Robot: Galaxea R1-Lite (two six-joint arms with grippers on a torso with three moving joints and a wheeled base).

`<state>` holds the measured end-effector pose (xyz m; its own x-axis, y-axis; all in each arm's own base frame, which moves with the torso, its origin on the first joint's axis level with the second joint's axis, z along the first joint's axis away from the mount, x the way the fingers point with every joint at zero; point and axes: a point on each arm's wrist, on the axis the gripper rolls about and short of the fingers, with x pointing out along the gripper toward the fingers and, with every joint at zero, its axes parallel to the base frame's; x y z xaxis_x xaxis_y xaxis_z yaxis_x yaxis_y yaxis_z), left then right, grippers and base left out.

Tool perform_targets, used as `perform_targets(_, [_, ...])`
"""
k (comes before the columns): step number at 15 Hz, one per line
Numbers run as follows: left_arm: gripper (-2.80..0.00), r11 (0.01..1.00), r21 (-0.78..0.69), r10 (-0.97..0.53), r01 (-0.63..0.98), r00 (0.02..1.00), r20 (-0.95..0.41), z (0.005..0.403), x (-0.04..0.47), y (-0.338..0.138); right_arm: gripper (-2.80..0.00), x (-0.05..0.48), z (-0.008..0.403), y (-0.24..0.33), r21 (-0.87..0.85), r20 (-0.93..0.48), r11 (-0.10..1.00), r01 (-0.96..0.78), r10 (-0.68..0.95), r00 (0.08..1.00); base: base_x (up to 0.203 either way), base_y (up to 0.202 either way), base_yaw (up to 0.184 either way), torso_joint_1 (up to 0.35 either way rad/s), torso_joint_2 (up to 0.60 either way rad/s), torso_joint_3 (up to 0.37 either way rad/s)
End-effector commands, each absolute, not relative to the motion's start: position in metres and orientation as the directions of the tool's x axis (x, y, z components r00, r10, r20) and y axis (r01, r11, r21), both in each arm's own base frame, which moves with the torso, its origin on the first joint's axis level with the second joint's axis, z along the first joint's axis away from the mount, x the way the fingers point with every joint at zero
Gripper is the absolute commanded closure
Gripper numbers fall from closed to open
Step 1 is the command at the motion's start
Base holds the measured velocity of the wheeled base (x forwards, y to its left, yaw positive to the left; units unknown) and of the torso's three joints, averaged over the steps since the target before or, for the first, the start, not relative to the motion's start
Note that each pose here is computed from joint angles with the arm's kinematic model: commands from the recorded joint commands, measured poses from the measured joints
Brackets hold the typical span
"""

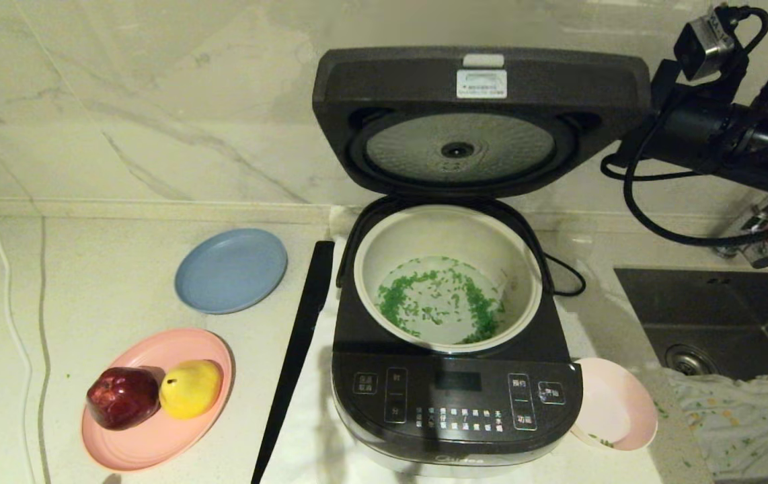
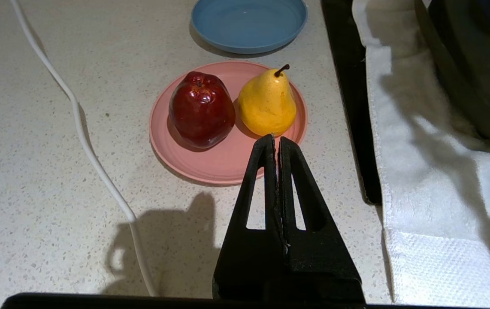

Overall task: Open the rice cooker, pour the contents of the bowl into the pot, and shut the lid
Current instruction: Close the rice cooker

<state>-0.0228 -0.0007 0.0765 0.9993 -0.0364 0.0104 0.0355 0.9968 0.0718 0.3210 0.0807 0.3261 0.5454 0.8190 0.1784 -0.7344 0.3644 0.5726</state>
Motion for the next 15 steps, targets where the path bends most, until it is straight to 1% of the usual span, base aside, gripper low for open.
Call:
perform_targets(1, [0.00,0.997,0.072,-0.037,0.036,0.999,0.006,0.075,-0.022,-0.001,0.00,0.300,0.316,0.082,0.599,0.148,0.353,-0.719,0.833,0.533,0.000,0.000,0.000,0.000,0.00,0.000])
perform_targets(4, [0.00,0.997,0.072,-0.037,0.036,0.999,0.006,0.075,-0.022,-0.001,0.00,0.288,0.281,0.090,0.658,0.064,0.353,-0.665,0.854,0.516,0.000,0.000,0.000,0.000,0.00,0.000])
perform_targets(8, [0.00,0.997,0.072,-0.037,0.036,0.999,0.006,0.075,-0.022,-0.001,0.00,0.272,0.235,0.100,0.682,-0.040,0.375,-0.628,0.876,0.480,0.000,0.000,0.000,0.000,0.00,0.000])
perform_targets(12, [0.00,0.997,0.072,-0.037,0.036,0.999,0.006,0.075,-0.022,-0.001,0.00,0.257,0.203,0.103,0.718,-0.107,0.386,-0.580,0.884,0.455,0.000,0.000,0.000,0.000,0.00,0.000])
perform_targets(15, [0.00,0.997,0.072,-0.037,0.036,0.999,0.006,0.075,-0.022,-0.001,0.00,0.252,0.182,0.104,0.727,-0.123,0.385,-0.568,0.888,0.444,0.000,0.000,0.000,0.000,0.00,0.000])
